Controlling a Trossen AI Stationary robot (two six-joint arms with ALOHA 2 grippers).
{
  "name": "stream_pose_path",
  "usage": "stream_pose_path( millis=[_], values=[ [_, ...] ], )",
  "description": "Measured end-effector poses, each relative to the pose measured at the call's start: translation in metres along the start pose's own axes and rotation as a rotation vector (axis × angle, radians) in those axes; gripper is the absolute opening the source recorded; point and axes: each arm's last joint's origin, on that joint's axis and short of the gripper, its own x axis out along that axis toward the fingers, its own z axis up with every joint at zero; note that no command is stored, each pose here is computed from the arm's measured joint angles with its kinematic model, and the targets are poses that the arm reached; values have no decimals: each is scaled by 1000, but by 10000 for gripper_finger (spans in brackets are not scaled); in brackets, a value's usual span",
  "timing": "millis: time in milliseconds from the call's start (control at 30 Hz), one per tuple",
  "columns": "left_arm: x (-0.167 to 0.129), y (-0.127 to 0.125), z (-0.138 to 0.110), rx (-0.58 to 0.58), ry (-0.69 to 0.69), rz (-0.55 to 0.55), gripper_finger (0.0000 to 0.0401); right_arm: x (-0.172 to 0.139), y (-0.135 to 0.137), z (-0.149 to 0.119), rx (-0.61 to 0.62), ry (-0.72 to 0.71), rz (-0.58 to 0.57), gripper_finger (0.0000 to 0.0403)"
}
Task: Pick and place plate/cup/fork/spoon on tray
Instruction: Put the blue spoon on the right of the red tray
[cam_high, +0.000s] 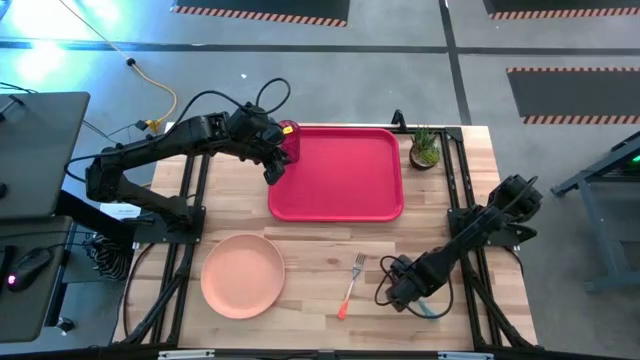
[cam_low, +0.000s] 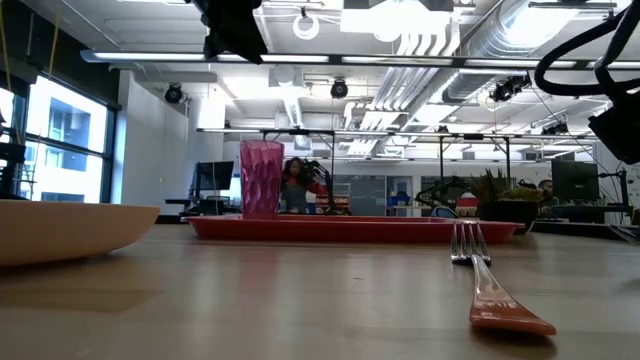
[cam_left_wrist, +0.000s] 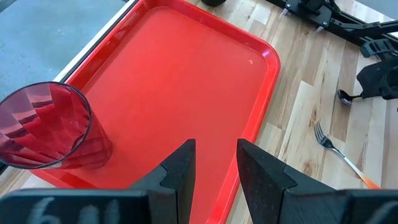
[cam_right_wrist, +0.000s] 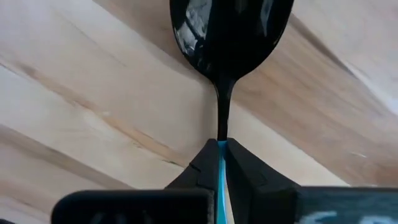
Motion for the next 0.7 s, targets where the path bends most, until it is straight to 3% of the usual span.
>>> stream_pose_path(
  millis=[333,533,700],
  values=[
    [0,0,0,16,0,0,108,-26,6,2,82,-176,204,1],
    [0,0,0,16,0,0,108,-57,6,8,143,-408,390,1],
    [0,0,0,16,0,0,108,-84,-2,19,197,-634,483,0]
  ],
)
